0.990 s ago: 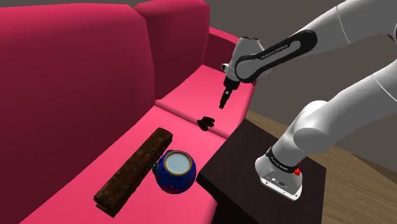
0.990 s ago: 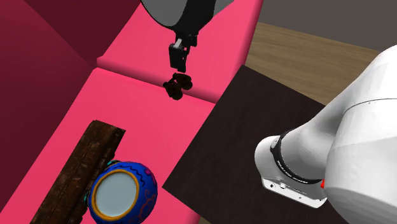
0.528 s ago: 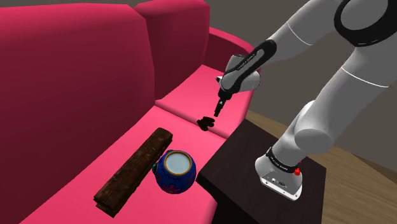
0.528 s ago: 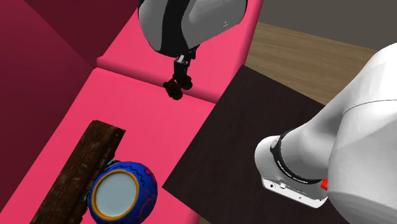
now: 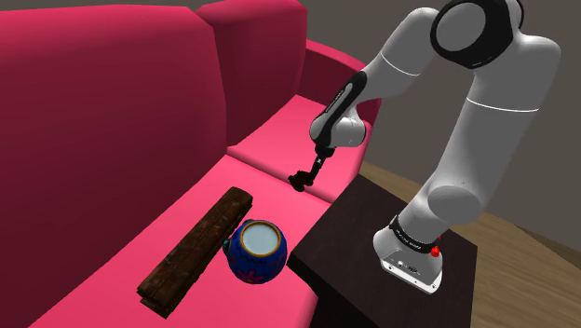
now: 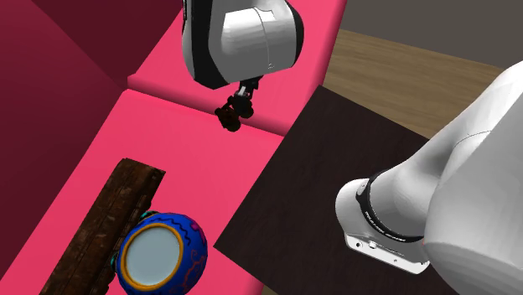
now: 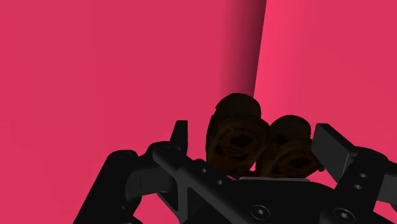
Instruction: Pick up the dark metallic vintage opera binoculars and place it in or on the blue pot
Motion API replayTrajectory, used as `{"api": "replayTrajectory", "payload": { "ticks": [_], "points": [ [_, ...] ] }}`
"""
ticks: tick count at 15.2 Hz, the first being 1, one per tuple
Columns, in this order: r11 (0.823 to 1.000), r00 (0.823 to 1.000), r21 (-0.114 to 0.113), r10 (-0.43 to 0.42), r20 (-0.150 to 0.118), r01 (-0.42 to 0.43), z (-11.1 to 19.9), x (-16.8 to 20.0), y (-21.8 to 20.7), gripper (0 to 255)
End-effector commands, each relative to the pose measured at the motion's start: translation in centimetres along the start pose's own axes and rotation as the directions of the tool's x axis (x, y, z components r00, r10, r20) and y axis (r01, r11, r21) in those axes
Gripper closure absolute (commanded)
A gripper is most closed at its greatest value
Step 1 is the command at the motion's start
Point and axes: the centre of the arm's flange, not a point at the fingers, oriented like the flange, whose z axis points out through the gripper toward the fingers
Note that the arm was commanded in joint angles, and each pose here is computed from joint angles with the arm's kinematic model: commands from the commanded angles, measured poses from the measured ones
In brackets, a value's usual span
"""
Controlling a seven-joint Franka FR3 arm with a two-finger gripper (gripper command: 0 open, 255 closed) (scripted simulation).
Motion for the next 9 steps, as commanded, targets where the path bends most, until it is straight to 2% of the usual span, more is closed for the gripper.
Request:
{"api": "replayTrajectory", "payload": {
  "ticks": [1, 3, 9],
  "points": [
    [1.000, 1.000, 0.000, 0.000, 0.000, 0.000, 1.10, 0.07, -0.03, 0],
    [1.000, 1.000, 0.000, 0.000, 0.000, 0.000, 1.94, 0.07, -0.03, 0],
    [1.000, 1.000, 0.000, 0.000, 0.000, 0.000, 1.94, 0.07, -0.03, 0]
  ]
}}
